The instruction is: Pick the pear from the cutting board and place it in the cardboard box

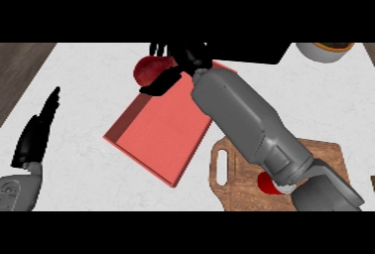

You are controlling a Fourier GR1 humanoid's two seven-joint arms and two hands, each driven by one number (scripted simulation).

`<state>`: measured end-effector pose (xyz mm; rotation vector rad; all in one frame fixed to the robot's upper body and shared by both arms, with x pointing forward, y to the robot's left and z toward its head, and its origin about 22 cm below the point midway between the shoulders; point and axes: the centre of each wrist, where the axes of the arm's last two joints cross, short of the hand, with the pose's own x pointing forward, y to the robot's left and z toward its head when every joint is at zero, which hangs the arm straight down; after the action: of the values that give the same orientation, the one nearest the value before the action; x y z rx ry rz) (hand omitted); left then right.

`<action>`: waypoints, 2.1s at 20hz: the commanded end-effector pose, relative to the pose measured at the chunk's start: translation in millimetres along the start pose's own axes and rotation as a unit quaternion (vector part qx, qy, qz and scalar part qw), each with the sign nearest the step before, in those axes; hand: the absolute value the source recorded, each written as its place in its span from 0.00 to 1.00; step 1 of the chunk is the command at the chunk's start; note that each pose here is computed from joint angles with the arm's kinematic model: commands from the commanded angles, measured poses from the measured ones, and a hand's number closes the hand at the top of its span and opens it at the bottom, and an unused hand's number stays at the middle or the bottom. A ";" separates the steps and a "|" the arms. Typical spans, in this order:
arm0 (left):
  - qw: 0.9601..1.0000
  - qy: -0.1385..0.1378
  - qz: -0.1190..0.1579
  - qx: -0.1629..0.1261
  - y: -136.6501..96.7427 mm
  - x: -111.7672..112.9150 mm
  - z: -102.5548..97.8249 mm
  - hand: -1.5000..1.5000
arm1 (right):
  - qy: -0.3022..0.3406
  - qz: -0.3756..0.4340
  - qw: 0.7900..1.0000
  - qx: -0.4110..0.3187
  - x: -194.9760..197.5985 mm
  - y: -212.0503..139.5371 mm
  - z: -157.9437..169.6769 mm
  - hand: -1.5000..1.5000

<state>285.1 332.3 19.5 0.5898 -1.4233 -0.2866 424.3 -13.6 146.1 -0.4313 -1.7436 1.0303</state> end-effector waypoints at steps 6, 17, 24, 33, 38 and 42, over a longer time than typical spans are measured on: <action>1.000 -0.014 0.000 -0.019 0.3 15.5 -15.6 0.50 | 0.066 -0.055 0.996 0.030 -15.7 10.3 0.8 0.00; 1.000 0.004 0.002 -0.002 -4.4 0.8 -5.1 0.50 | -0.016 -0.180 0.977 -0.110 -24.2 10.8 6.4 0.00; 1.000 0.016 -0.001 0.012 8.9 -14.5 8.0 0.50 | -0.038 -0.269 0.953 -0.136 -52.7 -20.5 2.2 0.00; 0.999 0.032 0.002 0.028 21.4 -16.1 11.6 0.50 | 0.002 -0.280 0.947 -0.155 -140.4 -102.8 32.2 0.00; 0.999 0.021 0.006 0.027 26.5 -14.2 6.9 0.50 | 0.002 -0.260 0.954 -0.150 -200.2 -103.2 72.6 0.00; 1.000 0.016 -0.002 0.026 12.5 -32.0 17.9 0.50 | 0.006 -0.234 0.964 -0.125 -217.6 -154.3 90.4 0.00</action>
<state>267.8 348.7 11.2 0.6256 -1.3901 -0.2282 466.8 -248.4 126.8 -0.1497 -1.8662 0.4133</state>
